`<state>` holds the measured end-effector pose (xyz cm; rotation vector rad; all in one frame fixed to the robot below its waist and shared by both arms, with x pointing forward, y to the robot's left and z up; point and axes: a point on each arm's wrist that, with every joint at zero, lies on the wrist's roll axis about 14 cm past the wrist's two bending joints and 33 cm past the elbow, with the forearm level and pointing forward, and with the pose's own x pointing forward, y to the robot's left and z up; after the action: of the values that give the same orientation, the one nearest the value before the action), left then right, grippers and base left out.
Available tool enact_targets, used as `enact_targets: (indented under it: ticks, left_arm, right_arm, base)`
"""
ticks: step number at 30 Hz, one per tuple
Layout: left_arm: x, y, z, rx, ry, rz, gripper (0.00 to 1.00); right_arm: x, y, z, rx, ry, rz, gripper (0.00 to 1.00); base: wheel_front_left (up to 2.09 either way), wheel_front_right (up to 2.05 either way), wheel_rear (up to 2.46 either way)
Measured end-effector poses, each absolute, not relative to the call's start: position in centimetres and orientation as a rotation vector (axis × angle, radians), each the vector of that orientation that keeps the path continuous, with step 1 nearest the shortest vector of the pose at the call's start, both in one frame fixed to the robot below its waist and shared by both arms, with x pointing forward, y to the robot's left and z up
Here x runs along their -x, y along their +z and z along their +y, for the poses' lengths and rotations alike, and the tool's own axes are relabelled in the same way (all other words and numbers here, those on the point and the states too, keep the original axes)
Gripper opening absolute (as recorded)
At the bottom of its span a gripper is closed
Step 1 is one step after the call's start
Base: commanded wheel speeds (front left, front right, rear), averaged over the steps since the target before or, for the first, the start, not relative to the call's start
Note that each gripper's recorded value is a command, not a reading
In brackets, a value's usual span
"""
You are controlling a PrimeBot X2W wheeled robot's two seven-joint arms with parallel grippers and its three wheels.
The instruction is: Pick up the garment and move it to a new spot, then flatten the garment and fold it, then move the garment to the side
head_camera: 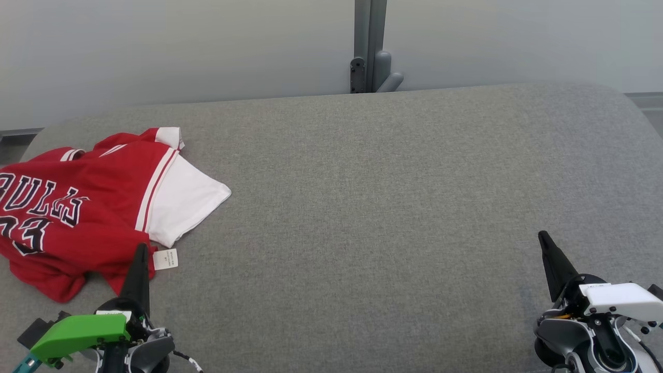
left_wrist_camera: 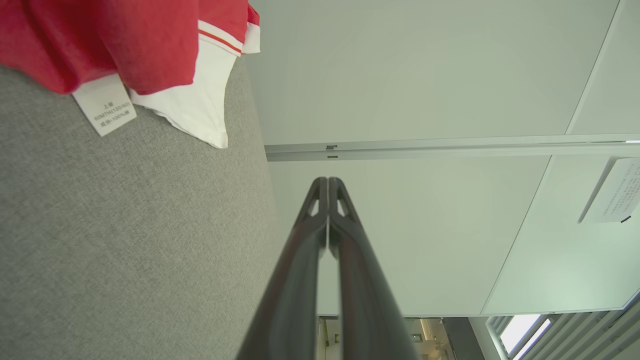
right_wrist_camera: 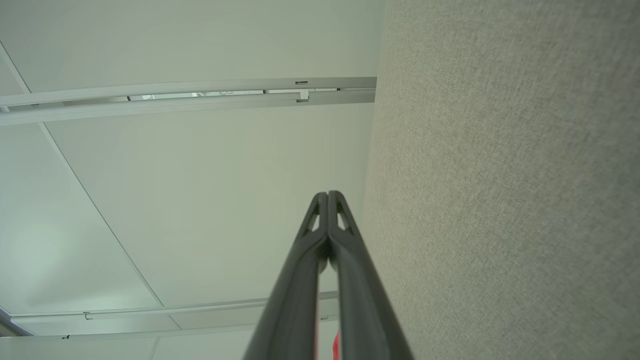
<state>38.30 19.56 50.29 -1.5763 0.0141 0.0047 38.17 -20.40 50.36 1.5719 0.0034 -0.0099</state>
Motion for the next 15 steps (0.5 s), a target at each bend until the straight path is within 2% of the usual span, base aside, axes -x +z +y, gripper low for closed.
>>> enact_targets:
  ticks: [15]
  left_arm:
    - [-38.3, 50.28, 19.56, 1.576, 0.005, 0.014, 0.0]
  right_arm:
    - [-38.17, 50.36, -20.4, -1.572, -0.01, 0.003, 0.0]
  base:
    - [0.0, 0.0, 0.0]
